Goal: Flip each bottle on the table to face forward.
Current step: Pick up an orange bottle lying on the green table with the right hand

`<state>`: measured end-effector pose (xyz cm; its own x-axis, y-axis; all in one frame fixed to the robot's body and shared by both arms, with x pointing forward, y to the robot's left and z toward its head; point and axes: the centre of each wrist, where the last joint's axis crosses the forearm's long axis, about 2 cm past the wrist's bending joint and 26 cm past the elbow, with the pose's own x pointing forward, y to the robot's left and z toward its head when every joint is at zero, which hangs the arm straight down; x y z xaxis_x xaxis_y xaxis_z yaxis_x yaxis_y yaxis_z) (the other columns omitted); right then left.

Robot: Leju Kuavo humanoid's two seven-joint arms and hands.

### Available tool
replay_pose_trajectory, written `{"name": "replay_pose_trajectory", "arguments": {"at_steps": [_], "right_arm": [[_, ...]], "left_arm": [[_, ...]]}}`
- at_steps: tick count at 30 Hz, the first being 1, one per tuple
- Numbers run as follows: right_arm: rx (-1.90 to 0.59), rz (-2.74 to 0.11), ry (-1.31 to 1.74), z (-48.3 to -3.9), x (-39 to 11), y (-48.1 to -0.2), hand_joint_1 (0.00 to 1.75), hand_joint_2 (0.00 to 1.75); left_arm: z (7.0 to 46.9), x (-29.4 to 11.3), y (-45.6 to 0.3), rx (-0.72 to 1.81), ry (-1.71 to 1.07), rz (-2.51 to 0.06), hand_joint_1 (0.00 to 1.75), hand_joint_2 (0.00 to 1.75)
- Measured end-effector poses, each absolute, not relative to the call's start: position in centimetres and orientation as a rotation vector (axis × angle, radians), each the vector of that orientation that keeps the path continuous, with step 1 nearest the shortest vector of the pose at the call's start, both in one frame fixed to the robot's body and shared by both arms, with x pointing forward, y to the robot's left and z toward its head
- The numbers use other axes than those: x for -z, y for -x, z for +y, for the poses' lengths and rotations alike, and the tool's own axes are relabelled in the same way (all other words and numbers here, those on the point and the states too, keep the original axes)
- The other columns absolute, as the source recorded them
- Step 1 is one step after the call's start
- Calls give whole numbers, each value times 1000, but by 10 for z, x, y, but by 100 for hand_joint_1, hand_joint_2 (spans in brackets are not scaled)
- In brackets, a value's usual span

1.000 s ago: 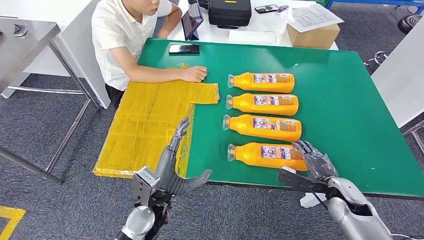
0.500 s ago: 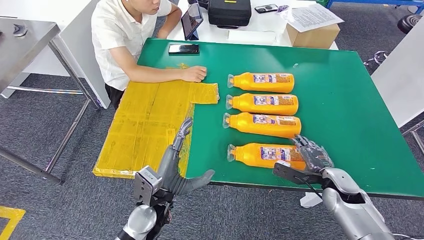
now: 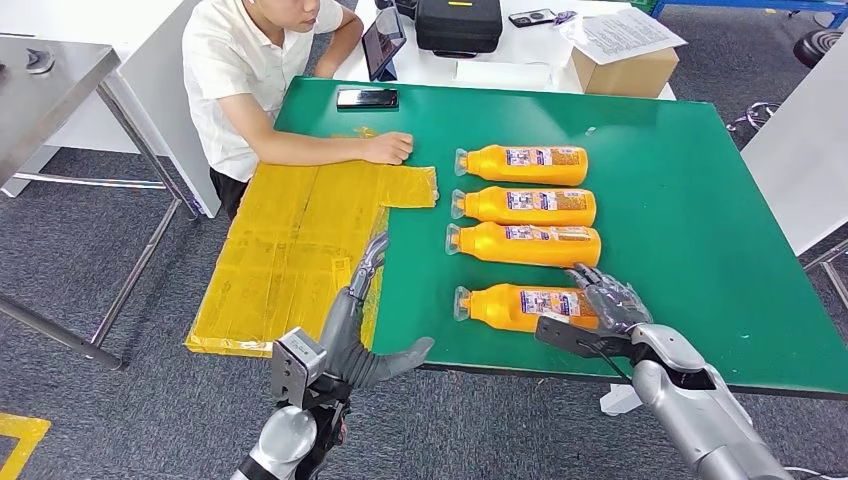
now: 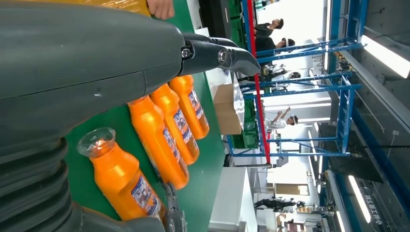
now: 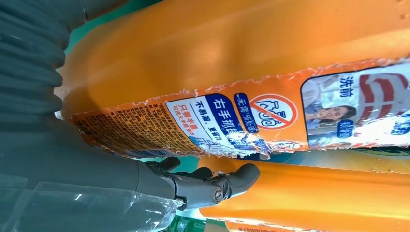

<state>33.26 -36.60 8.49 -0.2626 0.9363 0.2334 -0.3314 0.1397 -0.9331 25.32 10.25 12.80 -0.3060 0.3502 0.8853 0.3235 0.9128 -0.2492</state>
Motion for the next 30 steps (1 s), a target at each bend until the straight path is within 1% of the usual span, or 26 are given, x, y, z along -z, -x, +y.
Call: {"name": "replay_pose_trajectory", "arguments": {"at_steps": [1,2,4,5,7,10,11,13,14,15,30], "right_arm": [[-1408,-1263,676,-366,-85,-333,21,175],[-1408,-1261,672,-366,-85,-333,31,175],[-1405,-1257,661,-367,-84,-333,34,175],[-1401,-1256,655,-367,-84,-333,43,175],[-1397,-1256,646,-367,-83,-333,51,175],[-1389,-1260,632,-367,-82,-332,114,175],[-1386,-1261,626,-367,-81,-332,140,175],[-1380,-1264,616,-367,-81,-331,163,175],[-1378,-1264,613,-367,-81,-331,172,175],[-1375,-1264,609,-367,-80,-331,175,175],[-1348,-1258,536,-376,-78,-328,175,175]], "left_arm": [[102,-128,-253,-28,493,-1911,0,175],[102,-128,-253,-29,493,-1911,0,175],[102,-128,-253,-28,493,-1911,0,175],[102,-128,-253,-28,493,-1911,0,175],[102,-128,-254,-28,494,-1912,0,175],[102,-129,-255,-27,494,-1915,0,175],[102,-129,-255,-27,494,-1916,0,175],[102,-129,-255,-27,494,-1917,0,175],[102,-129,-255,-27,494,-1918,0,175],[102,-129,-255,-27,494,-1918,0,175],[101,-126,-257,-15,500,-1913,0,175]]}}
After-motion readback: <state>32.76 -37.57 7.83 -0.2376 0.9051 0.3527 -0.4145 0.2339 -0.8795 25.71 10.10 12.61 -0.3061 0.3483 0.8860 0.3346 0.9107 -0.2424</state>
